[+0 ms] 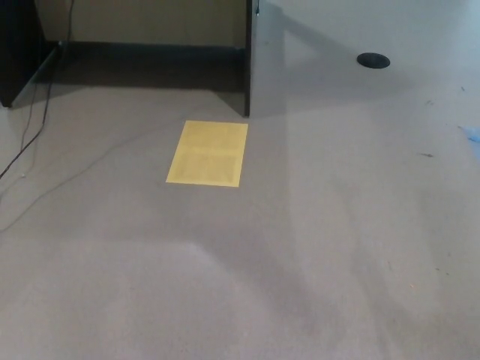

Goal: There is a tripod standing in front of the robot and the robot extends its left arm to grab it. It lifts the tripod and passes it to a person.

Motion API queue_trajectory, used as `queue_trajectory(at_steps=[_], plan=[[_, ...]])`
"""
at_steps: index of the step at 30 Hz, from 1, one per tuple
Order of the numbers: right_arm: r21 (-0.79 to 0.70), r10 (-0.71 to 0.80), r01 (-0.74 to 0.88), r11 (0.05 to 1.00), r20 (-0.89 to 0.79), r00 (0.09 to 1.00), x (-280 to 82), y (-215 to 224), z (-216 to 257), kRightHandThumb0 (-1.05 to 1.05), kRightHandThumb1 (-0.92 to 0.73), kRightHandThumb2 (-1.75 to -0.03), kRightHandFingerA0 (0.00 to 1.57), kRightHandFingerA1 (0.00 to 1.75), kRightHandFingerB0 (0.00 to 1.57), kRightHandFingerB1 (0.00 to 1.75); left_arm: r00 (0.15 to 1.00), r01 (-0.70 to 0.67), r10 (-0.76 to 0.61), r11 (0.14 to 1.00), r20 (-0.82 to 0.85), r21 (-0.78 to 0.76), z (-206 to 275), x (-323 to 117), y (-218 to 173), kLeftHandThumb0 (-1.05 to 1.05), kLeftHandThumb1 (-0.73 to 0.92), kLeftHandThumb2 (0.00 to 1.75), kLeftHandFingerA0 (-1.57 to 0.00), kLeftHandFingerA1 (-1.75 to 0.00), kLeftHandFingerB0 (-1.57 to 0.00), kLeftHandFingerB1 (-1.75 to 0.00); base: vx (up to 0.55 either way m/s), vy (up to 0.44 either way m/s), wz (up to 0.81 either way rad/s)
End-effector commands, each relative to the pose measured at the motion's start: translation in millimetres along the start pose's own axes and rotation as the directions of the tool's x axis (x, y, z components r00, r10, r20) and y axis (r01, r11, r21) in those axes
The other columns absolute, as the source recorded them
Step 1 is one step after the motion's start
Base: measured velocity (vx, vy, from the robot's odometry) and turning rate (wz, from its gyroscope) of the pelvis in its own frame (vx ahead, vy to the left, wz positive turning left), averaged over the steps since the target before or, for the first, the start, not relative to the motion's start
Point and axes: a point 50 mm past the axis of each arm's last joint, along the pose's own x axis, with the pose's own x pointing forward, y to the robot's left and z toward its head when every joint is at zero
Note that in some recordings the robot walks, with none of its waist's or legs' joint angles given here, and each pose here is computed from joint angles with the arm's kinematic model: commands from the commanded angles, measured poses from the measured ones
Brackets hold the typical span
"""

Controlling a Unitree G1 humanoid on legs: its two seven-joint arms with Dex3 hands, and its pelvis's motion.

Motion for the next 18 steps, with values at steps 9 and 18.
queue_trajectory(at_steps=[9,18], plan=[[-0.006,-0.009,0.009,1.0,-0.061,0.998,-12,0,-27,-0.39,-0.67,-0.61,0.68,0.43,0.47,0.36,0.984,-0.175,0.165,0.951,0.061,0.255,-22,-3,47,-0.54,0.41,0.67,-0.27,-0.42,-0.19,-0.36,0.0,0.0,0.0],[-0.007,-0.009,0.008,1.0,-0.085,0.996,-11,1,-29,-0.4,-0.69,-0.62,0.66,0.41,0.45,0.35,0.984,-0.176,0.167,0.952,0.055,0.253,-26,-2,49,-0.47,0.46,0.54,-0.39,-0.37,-0.29,-0.31,0.0,0.0,0.0]])
